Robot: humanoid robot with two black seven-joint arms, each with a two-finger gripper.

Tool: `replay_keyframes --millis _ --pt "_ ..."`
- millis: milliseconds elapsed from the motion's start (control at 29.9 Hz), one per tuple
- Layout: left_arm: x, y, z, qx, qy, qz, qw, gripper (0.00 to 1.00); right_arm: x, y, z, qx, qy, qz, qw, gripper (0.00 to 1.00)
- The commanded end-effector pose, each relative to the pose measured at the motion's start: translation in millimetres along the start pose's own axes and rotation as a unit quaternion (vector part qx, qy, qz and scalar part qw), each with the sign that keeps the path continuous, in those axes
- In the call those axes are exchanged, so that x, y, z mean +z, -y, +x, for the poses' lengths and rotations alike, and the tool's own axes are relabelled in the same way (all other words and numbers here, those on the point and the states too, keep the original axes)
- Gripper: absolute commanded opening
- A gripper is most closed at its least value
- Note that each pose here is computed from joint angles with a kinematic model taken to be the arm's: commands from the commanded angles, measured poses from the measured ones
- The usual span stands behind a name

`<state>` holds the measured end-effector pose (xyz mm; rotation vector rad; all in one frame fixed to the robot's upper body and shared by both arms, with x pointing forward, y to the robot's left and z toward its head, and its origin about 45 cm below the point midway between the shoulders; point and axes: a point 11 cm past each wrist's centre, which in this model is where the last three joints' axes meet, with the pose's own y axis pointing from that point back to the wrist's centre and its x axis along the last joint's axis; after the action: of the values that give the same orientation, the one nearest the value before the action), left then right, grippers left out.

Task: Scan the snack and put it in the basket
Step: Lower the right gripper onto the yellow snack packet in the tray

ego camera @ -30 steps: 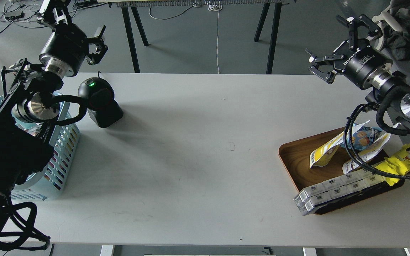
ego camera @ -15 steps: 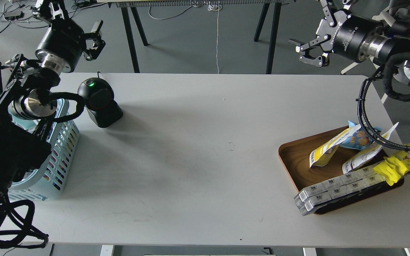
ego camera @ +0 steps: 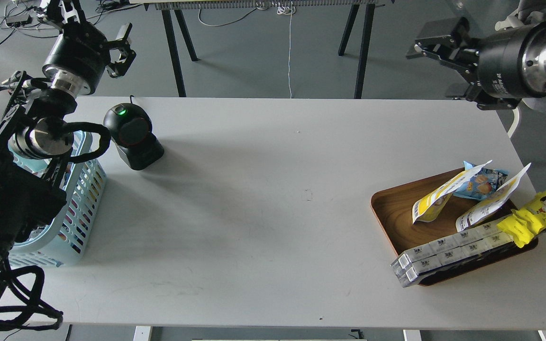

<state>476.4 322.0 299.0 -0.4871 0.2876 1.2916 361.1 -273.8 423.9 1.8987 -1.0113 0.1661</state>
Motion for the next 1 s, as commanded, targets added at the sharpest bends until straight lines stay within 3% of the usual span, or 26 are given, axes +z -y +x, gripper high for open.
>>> replay_keyframes --millis 0,234,502,970 --pt "-0.2 -0.5 0.5 0.0 0.0 0.001 1.0 1.0 16.3 0.5 2.1 0.004 0.0 -0.035 0.999 0.99" --pt "-1.0 -0.2 -1.0 -0.002 -0.001 0.001 1.0 1.0 56.7 0.9 14.3 0.048 -0.03 -0.098 0.994 0.99" --pt "-1.0 -0.2 -0.8 -0.001 -0.001 0.001 1.0 1.0 77.7 -0.3 17.3 0.058 -0.02 -0.126 0.99 0.99" --pt "0.4 0.7 -1.2 -0.001 -0.001 -0.001 1.0 1.0 122.5 36.9 -19.9 0.036 0.005 -0.166 0.985 0.97"
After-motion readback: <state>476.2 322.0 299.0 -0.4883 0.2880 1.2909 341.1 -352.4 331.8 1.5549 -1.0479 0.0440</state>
